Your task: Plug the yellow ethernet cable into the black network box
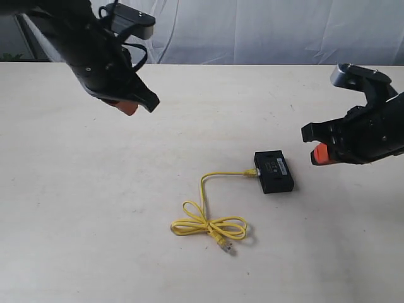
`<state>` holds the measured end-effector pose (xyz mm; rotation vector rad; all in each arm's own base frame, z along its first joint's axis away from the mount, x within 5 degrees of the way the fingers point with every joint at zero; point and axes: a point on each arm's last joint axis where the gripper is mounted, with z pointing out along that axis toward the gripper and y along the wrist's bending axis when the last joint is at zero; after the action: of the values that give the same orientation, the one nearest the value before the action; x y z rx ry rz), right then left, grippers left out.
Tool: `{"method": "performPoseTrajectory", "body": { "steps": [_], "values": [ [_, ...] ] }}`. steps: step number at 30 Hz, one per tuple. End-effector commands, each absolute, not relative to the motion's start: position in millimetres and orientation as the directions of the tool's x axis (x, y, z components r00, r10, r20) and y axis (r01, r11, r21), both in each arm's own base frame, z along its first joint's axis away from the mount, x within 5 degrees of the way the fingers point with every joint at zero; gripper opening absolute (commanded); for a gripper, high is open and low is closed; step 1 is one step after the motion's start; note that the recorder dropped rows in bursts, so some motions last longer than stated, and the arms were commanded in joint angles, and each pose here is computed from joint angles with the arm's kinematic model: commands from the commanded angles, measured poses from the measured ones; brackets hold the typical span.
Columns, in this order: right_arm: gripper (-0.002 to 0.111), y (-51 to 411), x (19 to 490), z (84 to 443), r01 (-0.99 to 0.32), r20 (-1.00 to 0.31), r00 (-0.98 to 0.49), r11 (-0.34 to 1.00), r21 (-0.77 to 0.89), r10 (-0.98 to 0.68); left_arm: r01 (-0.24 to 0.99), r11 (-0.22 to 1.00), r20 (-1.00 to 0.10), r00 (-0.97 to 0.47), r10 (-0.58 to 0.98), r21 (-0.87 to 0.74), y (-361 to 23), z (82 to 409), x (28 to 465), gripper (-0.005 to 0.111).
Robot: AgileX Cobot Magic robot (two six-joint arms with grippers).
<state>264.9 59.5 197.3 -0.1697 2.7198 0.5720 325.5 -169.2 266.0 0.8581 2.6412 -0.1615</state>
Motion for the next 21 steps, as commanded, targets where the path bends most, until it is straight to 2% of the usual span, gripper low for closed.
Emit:
{"method": "performPoseTrajectory", "body": {
  "steps": [1, 11, 21],
  "values": [
    [0.000, 57.4, 256.8, 213.4, -0.220, -0.415, -0.908, 0.911, 0.350, -0.060, 0.544, 0.839, -0.392, -0.774, 0.498, -0.008, -153.1, 280.9, 309.3, 0.000],
    [0.000, 54.3, 239.1, 243.5, -0.284, -0.496, -0.862, 0.911, 0.299, -0.106, 0.524, 0.852, -0.460, -0.752, 0.471, 0.016, -128.2, 303.5, 264.9, 0.000],
    [0.000, 39.0, 216.1, 273.3, -0.241, -0.569, -0.814, 0.958, 0.154, -0.113, 0.323, 0.946, -0.506, -0.812, 0.290, 0.024, -69.6, 304.5, 235.9, 0.000]
  ]
}}
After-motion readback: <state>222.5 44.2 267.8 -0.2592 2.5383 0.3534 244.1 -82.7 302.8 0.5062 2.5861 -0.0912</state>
